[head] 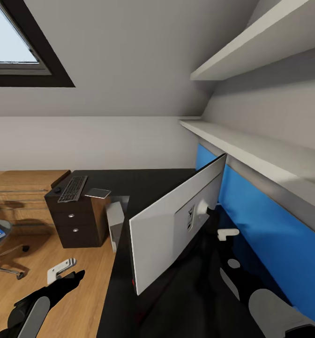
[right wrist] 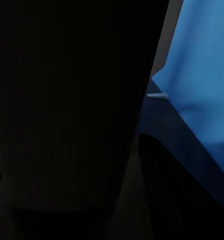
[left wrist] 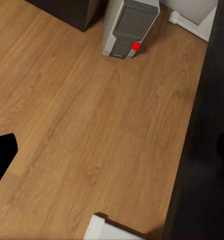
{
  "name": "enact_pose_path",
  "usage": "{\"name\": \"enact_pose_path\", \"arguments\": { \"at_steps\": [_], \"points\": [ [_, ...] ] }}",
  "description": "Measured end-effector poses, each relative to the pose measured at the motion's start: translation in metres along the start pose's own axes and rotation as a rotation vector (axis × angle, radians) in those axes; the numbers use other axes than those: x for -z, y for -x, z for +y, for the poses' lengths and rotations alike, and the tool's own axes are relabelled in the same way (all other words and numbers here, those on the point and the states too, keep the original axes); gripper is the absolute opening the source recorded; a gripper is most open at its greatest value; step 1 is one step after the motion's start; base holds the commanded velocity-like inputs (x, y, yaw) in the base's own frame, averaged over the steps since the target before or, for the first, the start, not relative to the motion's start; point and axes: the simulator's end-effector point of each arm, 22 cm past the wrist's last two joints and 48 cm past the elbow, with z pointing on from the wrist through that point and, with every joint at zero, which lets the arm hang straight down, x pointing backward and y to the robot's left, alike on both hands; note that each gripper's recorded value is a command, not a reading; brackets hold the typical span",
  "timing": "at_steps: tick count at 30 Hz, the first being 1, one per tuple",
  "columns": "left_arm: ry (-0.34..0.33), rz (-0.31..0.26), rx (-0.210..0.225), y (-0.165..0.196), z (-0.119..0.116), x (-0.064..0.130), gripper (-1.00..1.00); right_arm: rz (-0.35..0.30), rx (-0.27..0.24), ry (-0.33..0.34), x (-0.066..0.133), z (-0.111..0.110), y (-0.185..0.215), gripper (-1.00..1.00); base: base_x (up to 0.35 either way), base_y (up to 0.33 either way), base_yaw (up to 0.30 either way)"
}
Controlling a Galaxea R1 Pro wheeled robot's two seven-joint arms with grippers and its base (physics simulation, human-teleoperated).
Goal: In the bedroom, organize the workspace by keeping the computer under the desk, ensuring the monitor is on the desk, placing the keyboard on the desk next to the monitor, placing the mouse on the desk next to the keyboard, moving the folder from the swivel chair onto the desk next to the mouse, stacking the notebook on top of the folder with the pen on top of the notebook, and positioning the swivel chair next to the desk.
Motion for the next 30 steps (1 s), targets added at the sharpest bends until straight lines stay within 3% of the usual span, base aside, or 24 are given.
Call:
{"name": "enact_pose_path", "arguments": {
  "at_steps": [30],
  "points": [
    [0.003,-0.003,0.003,0.0009,0.0013,0.0002,1.00,-0.002,0.007,0.011,0.0000,0.0024,0.0008,-1.00,0.048,-0.036,0.000]
  ]
}}
